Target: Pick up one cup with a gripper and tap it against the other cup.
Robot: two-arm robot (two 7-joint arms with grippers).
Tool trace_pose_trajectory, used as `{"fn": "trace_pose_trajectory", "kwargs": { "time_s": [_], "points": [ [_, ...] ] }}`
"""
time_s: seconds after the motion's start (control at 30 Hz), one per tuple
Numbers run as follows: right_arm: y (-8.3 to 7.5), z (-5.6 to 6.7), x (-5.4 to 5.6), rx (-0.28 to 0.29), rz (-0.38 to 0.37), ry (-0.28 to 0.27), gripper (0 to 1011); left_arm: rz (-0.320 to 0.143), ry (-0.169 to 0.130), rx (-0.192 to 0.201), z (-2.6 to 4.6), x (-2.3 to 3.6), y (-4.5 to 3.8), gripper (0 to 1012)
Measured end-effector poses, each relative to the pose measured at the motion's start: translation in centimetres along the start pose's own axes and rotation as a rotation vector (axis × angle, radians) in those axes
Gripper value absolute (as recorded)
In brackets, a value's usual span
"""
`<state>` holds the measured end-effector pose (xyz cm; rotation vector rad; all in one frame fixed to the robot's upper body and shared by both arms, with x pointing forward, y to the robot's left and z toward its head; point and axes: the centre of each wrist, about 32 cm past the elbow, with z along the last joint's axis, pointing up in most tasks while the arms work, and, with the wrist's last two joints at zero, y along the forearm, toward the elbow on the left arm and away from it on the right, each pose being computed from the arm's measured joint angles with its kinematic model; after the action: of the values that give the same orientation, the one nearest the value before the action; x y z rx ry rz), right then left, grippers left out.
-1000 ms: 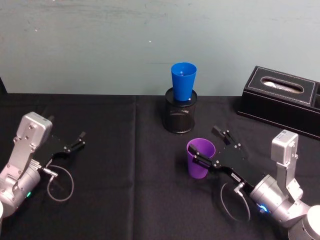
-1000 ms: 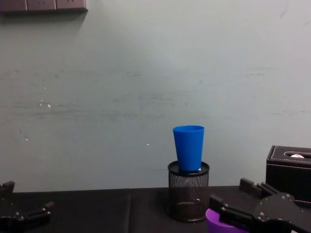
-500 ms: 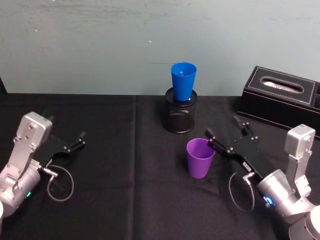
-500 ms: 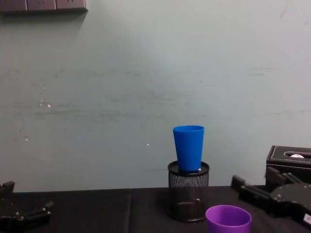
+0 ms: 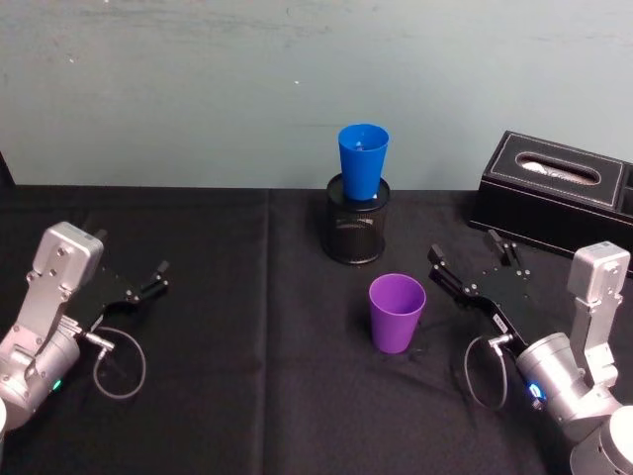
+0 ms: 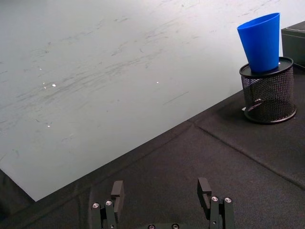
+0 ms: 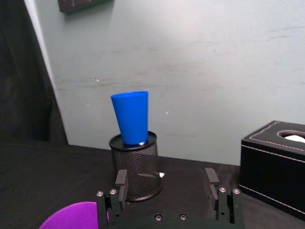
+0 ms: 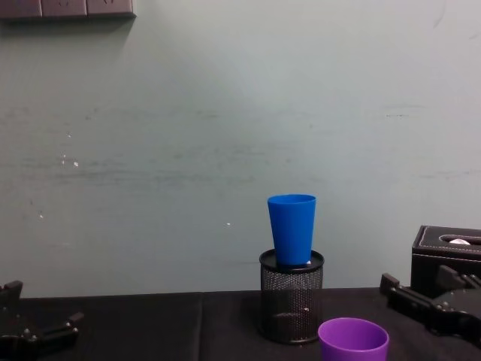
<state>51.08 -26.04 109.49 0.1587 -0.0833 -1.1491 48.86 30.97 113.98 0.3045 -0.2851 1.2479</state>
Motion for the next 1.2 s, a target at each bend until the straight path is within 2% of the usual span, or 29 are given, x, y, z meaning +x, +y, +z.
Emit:
{"fn": "trace_pose_trajectory", "kwargs": {
  "time_s": [0.4,0.73,1.2],
  "points": [
    [0.2,-0.24,-0.3,-0.072,-0.055,-0.064,1003,0.0,0.0,0.0,0.0,0.0,0.0,1011],
    [0.26,-0.47,-0.28,-0.127,-0.107,-0.086,1003,0.0,0.0,0.0,0.0,0.0,0.0,1011],
    [0.39,-0.55,-0.23,-0.144,-0.11,-0.087,1003,0.0,0.0,0.0,0.0,0.0,0.0,1012]
  ]
}}
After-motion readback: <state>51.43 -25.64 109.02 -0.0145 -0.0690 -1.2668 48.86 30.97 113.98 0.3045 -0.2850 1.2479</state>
